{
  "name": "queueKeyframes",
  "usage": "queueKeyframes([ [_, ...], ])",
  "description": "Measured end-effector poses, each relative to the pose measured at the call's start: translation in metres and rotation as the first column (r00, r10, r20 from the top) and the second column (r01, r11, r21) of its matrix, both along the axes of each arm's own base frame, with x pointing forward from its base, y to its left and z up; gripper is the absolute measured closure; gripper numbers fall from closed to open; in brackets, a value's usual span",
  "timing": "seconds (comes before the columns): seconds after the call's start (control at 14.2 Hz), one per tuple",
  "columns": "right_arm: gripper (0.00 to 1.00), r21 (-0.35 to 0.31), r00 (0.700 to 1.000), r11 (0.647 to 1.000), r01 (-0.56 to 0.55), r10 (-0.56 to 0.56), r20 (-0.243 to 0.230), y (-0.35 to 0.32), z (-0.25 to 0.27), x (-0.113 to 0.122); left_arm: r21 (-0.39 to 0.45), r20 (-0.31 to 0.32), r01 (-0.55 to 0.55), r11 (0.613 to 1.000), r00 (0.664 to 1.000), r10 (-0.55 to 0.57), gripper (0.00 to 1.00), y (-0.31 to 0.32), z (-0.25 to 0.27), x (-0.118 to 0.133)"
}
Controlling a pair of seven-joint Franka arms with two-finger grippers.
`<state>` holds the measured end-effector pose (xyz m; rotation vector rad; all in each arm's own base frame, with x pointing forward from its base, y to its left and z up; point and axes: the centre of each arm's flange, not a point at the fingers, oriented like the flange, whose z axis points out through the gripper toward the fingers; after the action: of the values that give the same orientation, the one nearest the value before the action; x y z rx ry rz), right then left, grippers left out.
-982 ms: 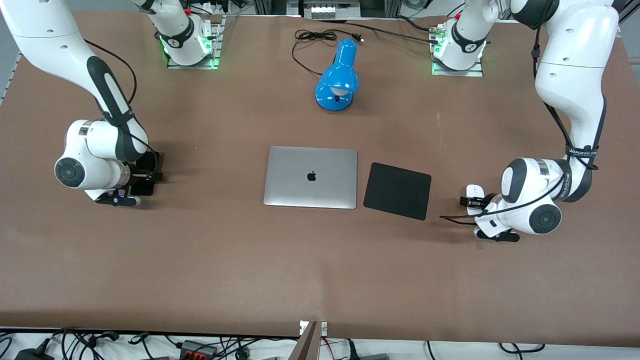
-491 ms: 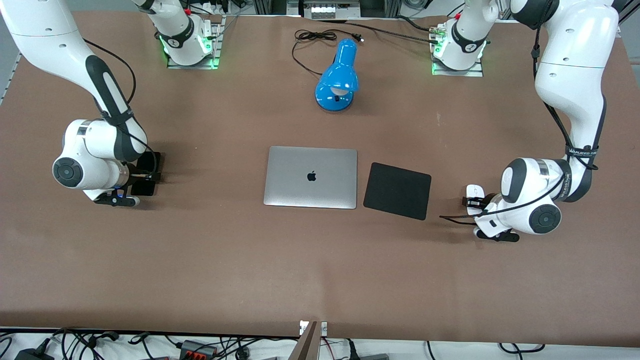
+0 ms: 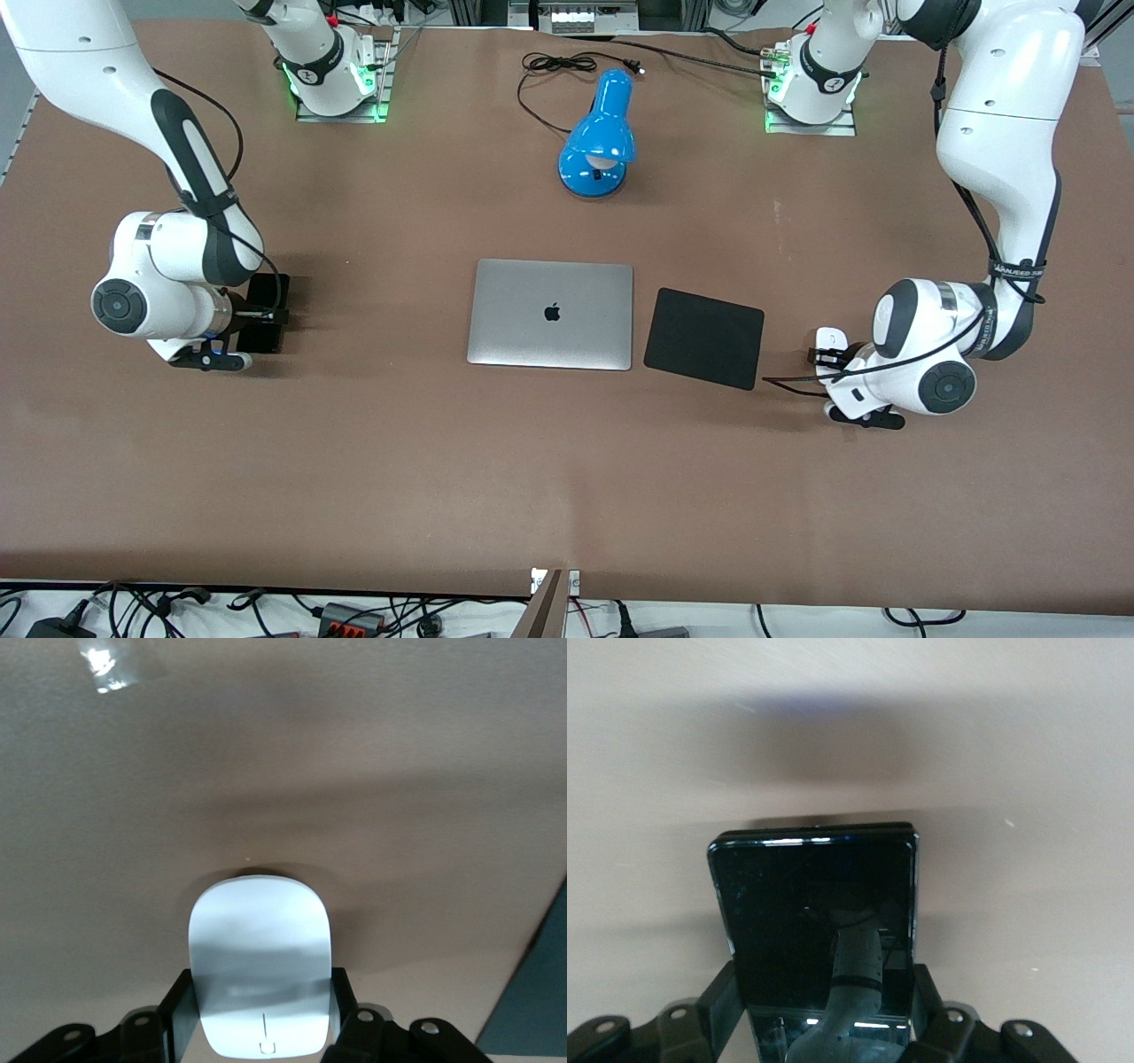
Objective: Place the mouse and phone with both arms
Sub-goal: 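Carry the phone beside the laptop while the left gripper carries the mouse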
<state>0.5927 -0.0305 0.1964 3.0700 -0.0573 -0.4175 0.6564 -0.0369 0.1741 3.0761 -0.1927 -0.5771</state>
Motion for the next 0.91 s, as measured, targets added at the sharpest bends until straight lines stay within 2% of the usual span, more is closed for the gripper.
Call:
queueKeyframes([
  [0.21,0.21,0.026,0.999,0.999,-0.033,0.032,0.023,0.044,0.027,0.019,0.000,0.000,0.033,0.999,0.999,-0.033,0.37,-0.023,0.013,0.002],
  [0.42,0.21,0.018,0.999,1.000,0.020,-0.021,0.042,0.100,0.038,0.024,0.006,0.023,0.086,0.996,0.996,-0.086,0.37,-0.077,0.028,-0.001],
  [0.56,0.21,0.001,0.997,0.998,0.060,-0.060,0.043,0.143,0.035,0.020,0.028,0.039,0.059,0.998,0.997,-0.060,0.37,-0.120,0.036,-0.006],
  [0.7,0.21,0.021,0.993,0.993,0.113,-0.114,0.039,0.185,0.033,0.018,0.045,0.045,0.043,0.998,0.998,-0.045,0.37,-0.156,0.037,-0.015],
  [0.91,0.21,0.063,0.990,0.988,0.137,-0.140,0.030,0.225,0.028,0.022,-0.004,0.027,0.001,1.000,1.000,-0.001,0.37,-0.179,0.036,-0.022],
])
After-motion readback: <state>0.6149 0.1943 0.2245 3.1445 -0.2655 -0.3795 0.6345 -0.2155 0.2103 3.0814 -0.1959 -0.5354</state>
